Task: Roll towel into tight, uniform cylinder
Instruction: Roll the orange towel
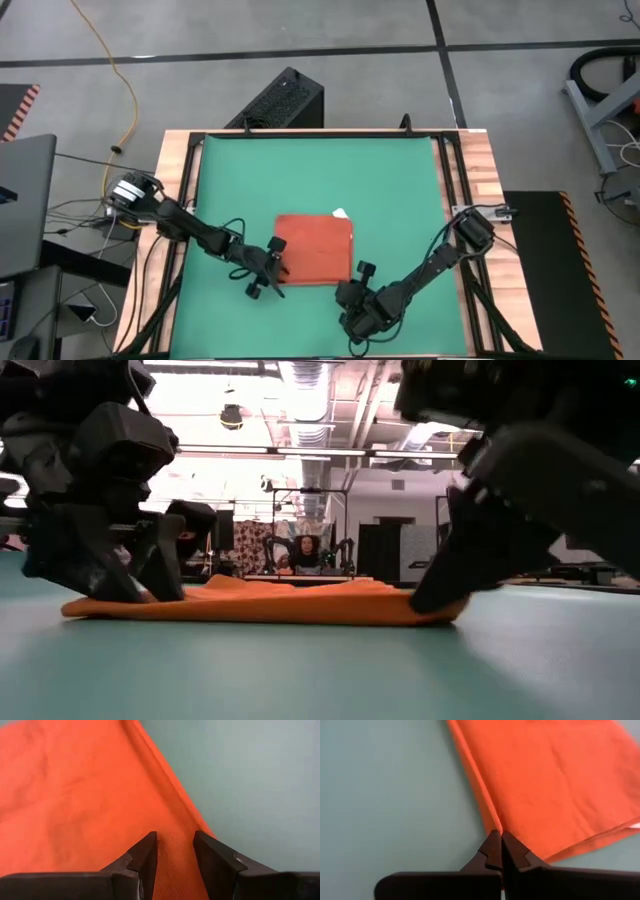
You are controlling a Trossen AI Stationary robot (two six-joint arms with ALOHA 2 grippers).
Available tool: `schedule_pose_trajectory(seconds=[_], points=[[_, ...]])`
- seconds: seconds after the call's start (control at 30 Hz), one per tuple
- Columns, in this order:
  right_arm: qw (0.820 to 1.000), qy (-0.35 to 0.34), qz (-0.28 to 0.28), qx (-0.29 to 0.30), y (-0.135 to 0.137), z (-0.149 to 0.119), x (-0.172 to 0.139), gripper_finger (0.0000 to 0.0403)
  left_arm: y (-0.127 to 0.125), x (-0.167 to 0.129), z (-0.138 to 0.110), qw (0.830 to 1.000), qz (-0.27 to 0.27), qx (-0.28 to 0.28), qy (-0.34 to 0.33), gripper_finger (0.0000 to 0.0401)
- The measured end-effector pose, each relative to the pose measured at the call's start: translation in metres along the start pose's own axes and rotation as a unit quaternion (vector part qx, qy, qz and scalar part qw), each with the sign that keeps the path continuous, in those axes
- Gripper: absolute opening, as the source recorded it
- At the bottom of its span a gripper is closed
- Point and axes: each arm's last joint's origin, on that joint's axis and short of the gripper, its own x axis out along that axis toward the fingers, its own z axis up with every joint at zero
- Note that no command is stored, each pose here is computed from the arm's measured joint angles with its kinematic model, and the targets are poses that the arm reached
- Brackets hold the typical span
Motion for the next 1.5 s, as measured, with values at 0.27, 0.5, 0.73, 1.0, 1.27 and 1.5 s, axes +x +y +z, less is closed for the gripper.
schedule_pose_trajectory(seconds=[0.27,0.5,0.73,1.0,1.27,1.5], points=[[0.999,0.029,0.007,-0.015,-0.008,0.008,0.010,0.0006,0.009,-0.030,0.020,0.995,0.065,0.075,-0.019,0.0124],[0.999,0.027,0.013,-0.028,-0.010,0.011,0.006,0.0006,0.022,-0.030,-0.007,0.994,0.084,0.067,0.003,0.0124],[0.999,0.022,0.014,-0.023,-0.026,0.028,-0.007,0.0006,0.025,-0.023,-0.018,0.997,0.062,0.050,0.001,0.0124],[0.998,0.065,0.028,0.001,-0.052,0.046,-0.008,0.0006,0.024,-0.020,-0.021,0.998,0.050,0.046,0.011,0.0124],[0.995,0.098,0.035,-0.006,-0.074,0.061,0.012,0.0007,0.023,-0.020,-0.022,0.998,0.041,0.038,0.015,0.0124],[0.994,0.099,0.050,-0.017,-0.088,0.073,0.012,0.0007,0.022,-0.020,-0.025,0.998,0.030,0.037,0.028,0.0124]])
